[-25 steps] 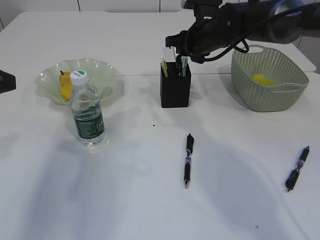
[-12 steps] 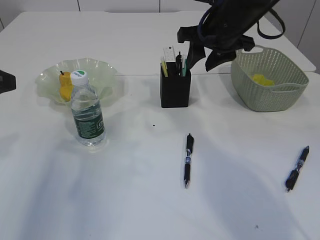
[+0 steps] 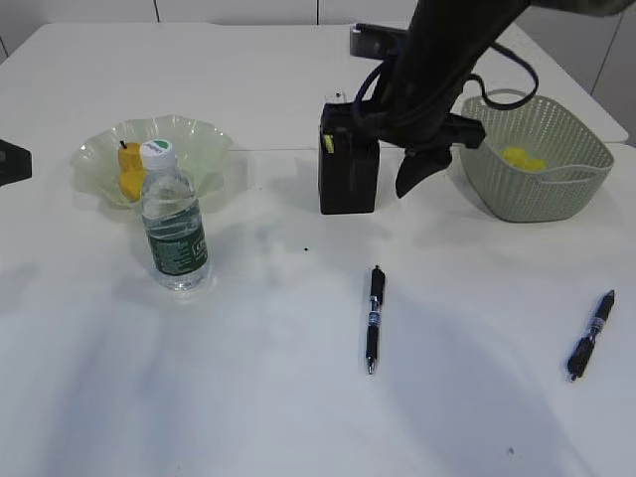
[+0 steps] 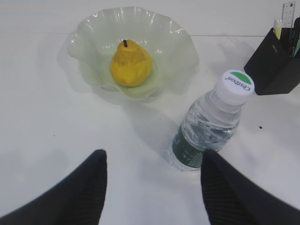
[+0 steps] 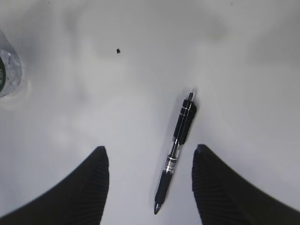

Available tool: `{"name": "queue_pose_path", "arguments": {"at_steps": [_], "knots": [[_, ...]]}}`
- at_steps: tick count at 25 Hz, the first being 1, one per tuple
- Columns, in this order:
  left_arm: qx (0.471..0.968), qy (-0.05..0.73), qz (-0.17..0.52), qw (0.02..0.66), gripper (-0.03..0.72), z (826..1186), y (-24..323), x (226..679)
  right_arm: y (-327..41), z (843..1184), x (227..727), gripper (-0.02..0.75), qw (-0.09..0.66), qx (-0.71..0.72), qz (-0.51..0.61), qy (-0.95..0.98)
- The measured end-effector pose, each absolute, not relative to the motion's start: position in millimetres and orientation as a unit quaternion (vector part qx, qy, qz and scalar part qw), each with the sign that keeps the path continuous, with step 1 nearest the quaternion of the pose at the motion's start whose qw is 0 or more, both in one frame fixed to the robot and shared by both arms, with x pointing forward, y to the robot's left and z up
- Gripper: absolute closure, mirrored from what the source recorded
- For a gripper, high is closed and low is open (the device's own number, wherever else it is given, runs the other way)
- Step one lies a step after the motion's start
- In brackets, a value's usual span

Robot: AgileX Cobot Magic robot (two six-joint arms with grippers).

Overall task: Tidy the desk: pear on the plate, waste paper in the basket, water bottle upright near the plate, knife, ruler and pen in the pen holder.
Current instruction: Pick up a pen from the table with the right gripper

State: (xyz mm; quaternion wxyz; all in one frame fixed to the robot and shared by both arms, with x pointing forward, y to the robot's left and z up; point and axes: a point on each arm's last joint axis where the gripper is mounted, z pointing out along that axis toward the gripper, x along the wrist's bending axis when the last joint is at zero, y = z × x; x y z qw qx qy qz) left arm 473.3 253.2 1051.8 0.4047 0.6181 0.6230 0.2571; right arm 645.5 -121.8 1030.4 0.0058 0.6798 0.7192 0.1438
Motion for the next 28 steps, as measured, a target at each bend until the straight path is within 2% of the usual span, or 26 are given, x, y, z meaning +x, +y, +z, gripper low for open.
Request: {"name": "queue_pose_path", "arguments": {"at_steps": [14, 28], "knots": [[0.619, 0.624, 0.256, 0.403, 0.241, 1051, 253, 473, -114, 961, 655, 0.317, -0.038, 0.713, 0.054, 0.698], [0.618, 0.624, 0.256, 0.404, 0.241, 1051, 253, 473, -113, 940, 657, 0.317, -0.047, 0.755, 0.031, 0.653]]}}
